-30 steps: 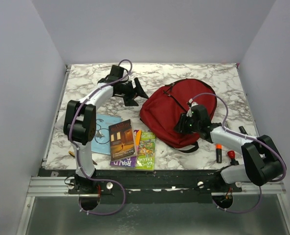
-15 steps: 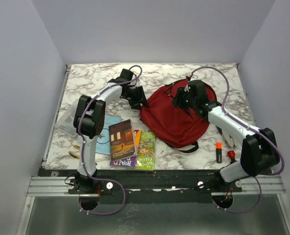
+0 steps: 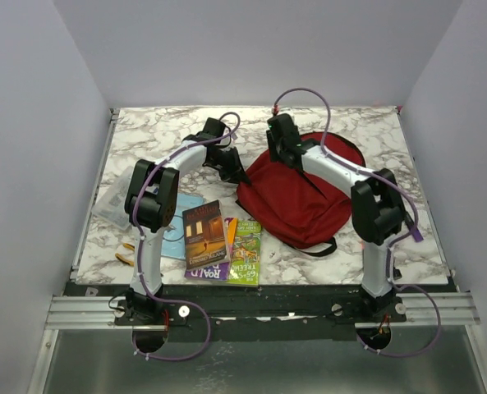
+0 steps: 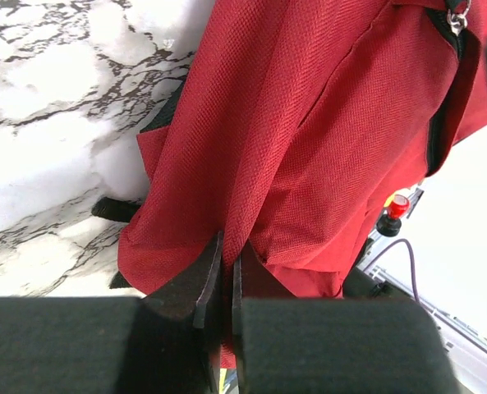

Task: Pack the student bag
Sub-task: Unzip the student bag at the center of the board.

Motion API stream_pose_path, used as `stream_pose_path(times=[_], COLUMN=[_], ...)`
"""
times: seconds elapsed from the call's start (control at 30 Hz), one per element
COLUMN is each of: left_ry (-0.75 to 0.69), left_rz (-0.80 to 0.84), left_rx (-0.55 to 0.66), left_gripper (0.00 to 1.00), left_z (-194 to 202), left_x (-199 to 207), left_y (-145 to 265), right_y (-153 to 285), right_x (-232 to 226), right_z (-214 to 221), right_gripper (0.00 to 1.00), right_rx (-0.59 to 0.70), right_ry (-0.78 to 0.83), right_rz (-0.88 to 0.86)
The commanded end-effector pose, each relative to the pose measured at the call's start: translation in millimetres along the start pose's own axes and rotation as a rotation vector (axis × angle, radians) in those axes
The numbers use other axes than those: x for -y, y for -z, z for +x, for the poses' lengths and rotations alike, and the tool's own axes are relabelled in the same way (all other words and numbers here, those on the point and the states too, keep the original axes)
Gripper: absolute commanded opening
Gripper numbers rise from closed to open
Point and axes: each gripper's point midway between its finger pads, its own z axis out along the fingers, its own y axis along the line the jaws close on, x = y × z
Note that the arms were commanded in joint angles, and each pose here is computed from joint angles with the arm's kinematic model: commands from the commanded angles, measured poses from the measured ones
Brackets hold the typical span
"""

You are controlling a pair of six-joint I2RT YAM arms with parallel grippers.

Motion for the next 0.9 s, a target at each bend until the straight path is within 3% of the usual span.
stream_pose_path(times=[0.0,0.27,0.57,0.73,0.87], left_ry=[-0.018,-0.01,-0.004,0.005,0.003], left_rz=[0.078,0.098,0.106,0.118,0.114], left_rx=[-0.008,-0.014,-0.016,-0.027,-0.016], left_gripper=[0.05,0.0,0.0,0.0,0.0], left_z=[5,6,7,7,5], left_x=[24,28,29,31,29], left_y=[10,11,10,9,11], right_y=[-11,-33,-55,-54,-49], right_x=[18,12,13,12,12], right_z=[10,8,-4,-14,-18], right_gripper=[0.54,0.53,0.44,0.26,0.05], right_rx=[-0.039,0.004,0.051,0.087,0.086], right_ry=[0.261,0.515,0.514,0.481,0.448], right_rz=[0.262,0.451,0.578,0.595,0.589])
